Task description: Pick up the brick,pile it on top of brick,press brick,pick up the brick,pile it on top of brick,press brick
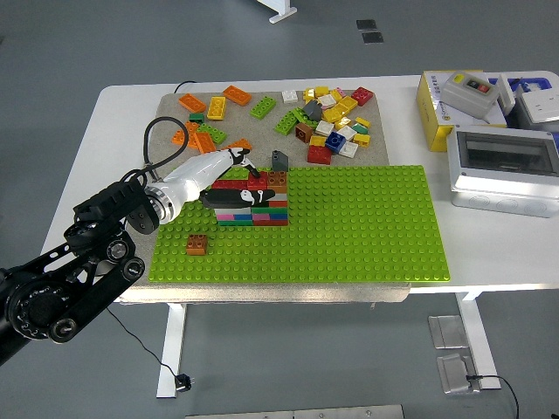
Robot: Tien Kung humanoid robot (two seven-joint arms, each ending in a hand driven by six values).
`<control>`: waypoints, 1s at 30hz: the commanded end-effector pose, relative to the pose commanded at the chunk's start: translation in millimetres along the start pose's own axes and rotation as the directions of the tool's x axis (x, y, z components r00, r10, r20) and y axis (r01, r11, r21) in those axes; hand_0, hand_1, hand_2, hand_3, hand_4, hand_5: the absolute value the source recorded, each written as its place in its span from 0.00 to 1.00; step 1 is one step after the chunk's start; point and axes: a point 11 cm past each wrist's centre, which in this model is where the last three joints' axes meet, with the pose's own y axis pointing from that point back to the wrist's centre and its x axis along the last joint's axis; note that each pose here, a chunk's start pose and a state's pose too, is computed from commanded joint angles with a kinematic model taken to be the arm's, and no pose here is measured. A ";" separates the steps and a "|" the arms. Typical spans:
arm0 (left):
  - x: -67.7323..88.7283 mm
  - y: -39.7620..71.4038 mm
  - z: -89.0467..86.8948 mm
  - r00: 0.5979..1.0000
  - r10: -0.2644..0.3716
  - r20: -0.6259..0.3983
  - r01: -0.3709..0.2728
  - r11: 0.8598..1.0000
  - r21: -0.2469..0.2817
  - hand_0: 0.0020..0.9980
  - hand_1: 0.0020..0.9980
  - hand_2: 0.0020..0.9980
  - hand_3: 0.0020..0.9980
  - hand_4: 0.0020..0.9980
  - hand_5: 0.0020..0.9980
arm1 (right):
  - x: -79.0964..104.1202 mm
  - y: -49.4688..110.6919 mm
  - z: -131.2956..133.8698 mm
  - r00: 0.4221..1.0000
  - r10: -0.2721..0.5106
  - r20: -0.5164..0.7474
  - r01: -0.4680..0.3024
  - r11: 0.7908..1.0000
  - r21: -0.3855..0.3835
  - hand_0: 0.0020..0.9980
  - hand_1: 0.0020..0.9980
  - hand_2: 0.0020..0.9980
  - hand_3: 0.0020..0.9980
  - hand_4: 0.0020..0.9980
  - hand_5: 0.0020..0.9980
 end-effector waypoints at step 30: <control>83.8 93.1 -41.0 0.920 0.341 -0.193 -0.368 0.922 -0.125 1.00 1.00 1.00 0.77 0.76 0.44 | 5.1 -0.3 8.0 1.000 0.011 -0.014 -0.012 1.000 -0.017 0.72 0.71 0.72 0.67 0.41 0.84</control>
